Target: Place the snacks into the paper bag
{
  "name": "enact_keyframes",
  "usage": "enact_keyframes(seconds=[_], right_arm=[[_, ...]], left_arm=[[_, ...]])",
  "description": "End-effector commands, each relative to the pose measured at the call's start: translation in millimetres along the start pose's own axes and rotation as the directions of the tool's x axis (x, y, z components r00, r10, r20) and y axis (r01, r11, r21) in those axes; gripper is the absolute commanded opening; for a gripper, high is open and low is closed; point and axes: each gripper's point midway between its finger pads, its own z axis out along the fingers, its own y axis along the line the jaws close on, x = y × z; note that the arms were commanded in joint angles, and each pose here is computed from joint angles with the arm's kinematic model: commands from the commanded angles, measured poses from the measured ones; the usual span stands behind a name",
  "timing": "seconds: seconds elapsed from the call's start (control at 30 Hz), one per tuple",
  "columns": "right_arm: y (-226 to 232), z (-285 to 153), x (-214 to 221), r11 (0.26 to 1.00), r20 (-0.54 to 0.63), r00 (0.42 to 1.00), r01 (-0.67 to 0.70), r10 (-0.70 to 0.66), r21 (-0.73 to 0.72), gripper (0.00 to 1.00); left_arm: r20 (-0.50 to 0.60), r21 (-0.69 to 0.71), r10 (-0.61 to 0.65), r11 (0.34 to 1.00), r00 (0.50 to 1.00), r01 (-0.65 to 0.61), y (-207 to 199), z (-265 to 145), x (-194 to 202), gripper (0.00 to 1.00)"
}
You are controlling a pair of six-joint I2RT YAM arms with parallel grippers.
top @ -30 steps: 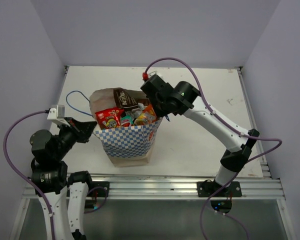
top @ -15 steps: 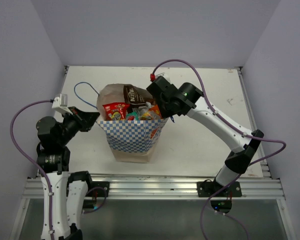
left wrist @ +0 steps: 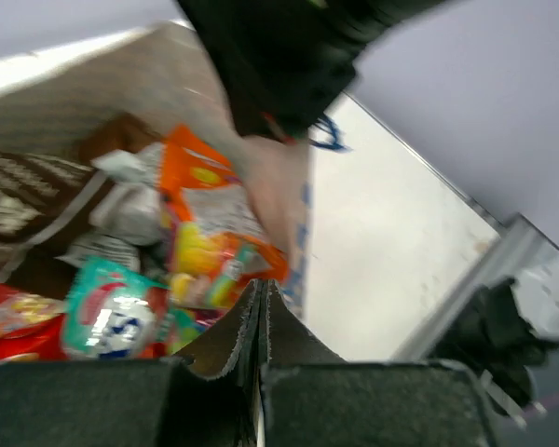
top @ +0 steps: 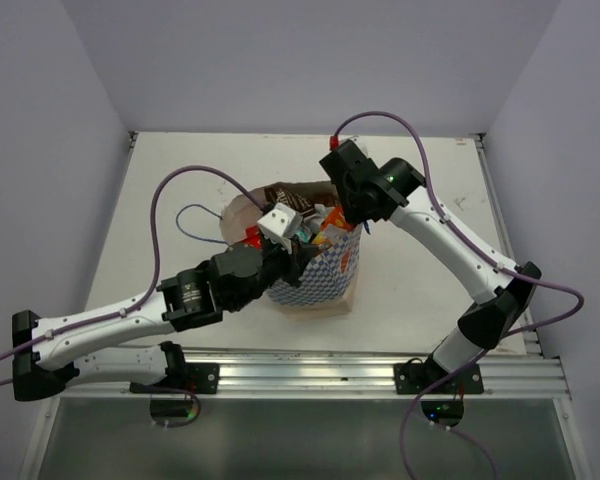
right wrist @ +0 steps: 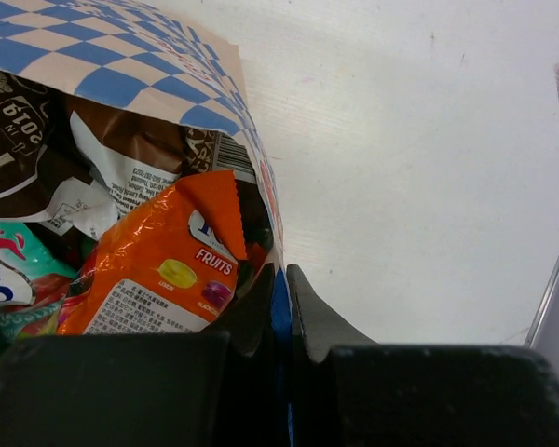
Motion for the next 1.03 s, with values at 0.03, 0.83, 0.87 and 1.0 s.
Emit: enact_keyframes(seconds=[0.03,0.83,0.87,1.0], right_arm=[[-16,-14,-14,0.999,0.100,0.994,-0.042,0.043,-0.009,0.00],[-149,-141,-101,0.907,0.463,0.885,-0.230,0.043,0.354,0.99],[-159,-146,-98,0.887,0.463,0.886,-0.226,0.015,0.403,0.99],[-181,-150,-77,0.819,0.431,0.902,-0.227,-0.028,0.526,0.99]], left_arm=[[0.202,-0.221,0.035,0.975,0.979,0.011,35,-4,-61,0.00],[0.390,-0.615,0.216,0.785,0.895,0.079,107,-151,-235,1.00],[0.382,-0.630,0.211,0.771,0.900,0.087,112,-157,-234,1.00],[0.369,-0.667,0.194,0.737,0.909,0.113,128,-181,-228,1.00]])
